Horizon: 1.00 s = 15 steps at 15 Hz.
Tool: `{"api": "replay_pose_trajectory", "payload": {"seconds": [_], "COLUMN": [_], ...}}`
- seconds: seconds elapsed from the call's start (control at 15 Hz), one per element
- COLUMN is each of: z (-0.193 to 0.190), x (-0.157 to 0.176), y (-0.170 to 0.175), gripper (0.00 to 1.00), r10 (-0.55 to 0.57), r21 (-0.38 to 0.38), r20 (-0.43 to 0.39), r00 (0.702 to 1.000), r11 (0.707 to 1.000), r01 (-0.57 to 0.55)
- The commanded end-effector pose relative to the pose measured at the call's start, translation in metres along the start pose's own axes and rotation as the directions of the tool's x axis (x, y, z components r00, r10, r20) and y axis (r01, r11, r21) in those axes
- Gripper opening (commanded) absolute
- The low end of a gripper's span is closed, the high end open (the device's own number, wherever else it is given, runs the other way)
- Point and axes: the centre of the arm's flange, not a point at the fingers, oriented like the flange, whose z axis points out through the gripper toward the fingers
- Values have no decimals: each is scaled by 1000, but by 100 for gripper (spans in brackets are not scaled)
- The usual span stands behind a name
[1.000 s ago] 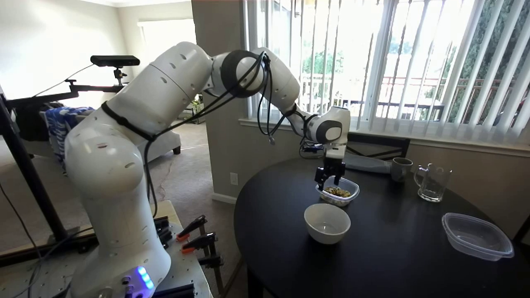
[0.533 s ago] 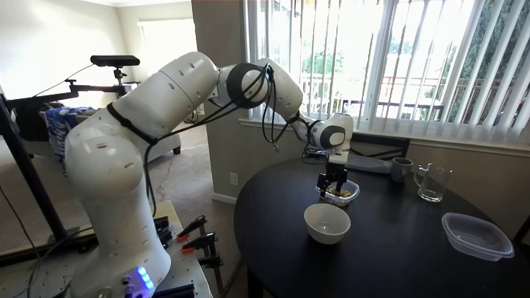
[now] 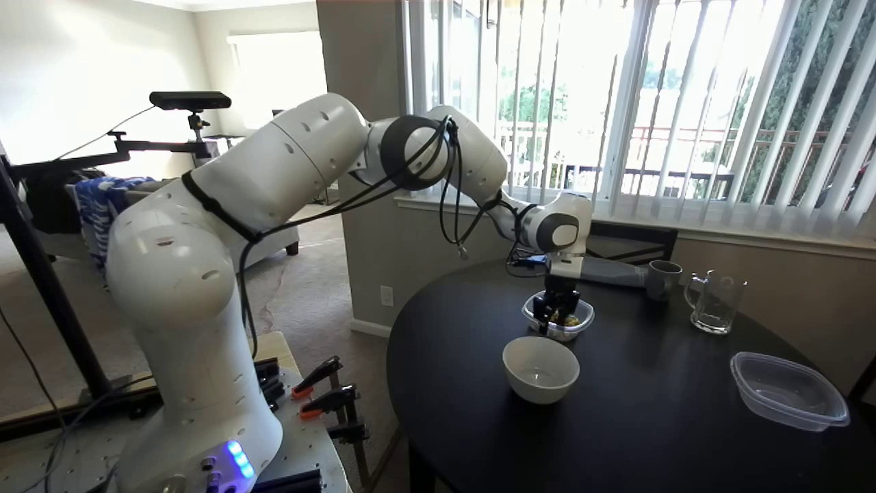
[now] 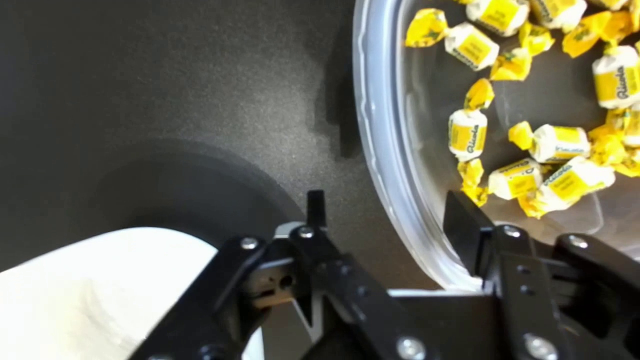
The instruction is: Transfer the candy to the white bowl
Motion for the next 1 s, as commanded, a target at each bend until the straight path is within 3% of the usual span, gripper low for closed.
{"api": "replay_pose_trajectory", "payload": {"seconds": [0.0,0.27,0.33,0.47,0.6,0.93], "z": [-7,-10,-10,-13,-25,-88], "x": [0,-3,-4,-6,-8,-8], "y": [-4,-5,-5,-4,0,21], "gripper": [34,8,6,3,7,7], "r10": [1,-3,-6,-18,-37,-93], "r21": [-4,4,5,8,27,119], "r20": [2,10,13,19,20,-31], "r00": [1000,1000,1000,1000,999,995], "r11": [1000,1000,1000,1000,999,988], "r01": [-1,3,6,17,36,96]}}
